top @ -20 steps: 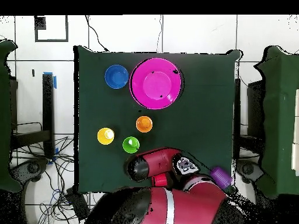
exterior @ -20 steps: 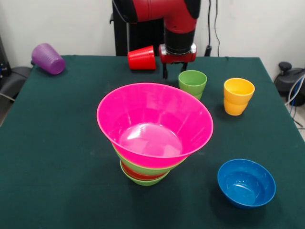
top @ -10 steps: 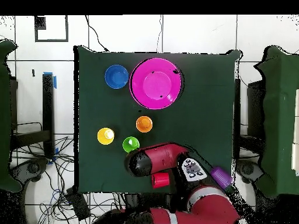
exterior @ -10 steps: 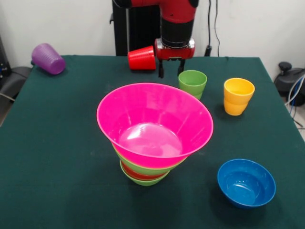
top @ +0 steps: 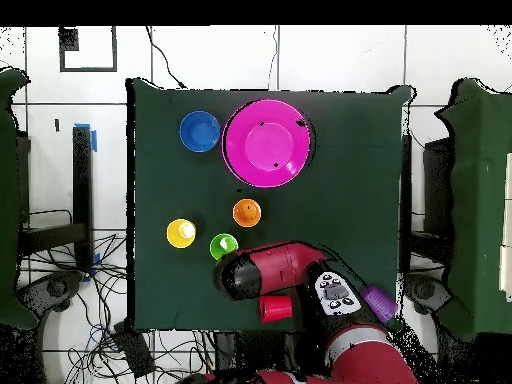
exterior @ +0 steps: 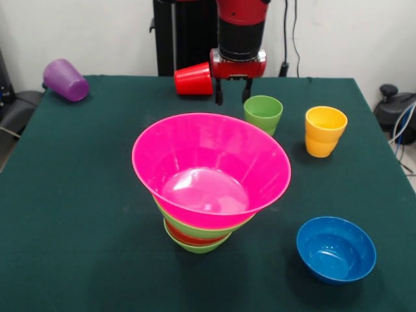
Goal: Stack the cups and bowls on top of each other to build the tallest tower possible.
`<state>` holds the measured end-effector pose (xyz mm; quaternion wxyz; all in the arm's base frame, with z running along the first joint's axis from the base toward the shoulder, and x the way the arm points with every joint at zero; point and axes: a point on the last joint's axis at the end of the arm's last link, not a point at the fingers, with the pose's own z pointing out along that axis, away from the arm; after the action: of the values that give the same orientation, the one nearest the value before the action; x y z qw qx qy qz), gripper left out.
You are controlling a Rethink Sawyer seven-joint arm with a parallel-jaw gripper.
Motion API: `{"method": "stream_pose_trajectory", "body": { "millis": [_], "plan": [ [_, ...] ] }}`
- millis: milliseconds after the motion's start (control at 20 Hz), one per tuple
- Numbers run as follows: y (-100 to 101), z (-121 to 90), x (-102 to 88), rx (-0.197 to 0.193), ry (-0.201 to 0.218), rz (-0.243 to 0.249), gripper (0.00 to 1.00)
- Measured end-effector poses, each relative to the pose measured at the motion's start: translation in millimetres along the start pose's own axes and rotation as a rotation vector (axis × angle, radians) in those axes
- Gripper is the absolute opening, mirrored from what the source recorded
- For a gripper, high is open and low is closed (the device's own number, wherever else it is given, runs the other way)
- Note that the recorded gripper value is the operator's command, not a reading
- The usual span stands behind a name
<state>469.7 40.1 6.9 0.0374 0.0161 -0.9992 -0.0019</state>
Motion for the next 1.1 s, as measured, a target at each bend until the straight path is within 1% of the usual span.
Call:
{"method": "stream_pose_trajectory", "body": {
  "millis": [200,350,500,800,1100],
  "plan": [
    [0,-2,-0.9,-0.001,0.007,0.0,1.0],
    [1,-2,0.7,0.0,0.022,0.0,1.0],
    [1,-2,0.8,-0.001,0.027,0.0,1.0],
    [4,-5,1.1,-0.004,0.05,0.007,1.0],
    [7,-20,-7.6,-0.003,0.062,0.029,1.0]
  ]
}}
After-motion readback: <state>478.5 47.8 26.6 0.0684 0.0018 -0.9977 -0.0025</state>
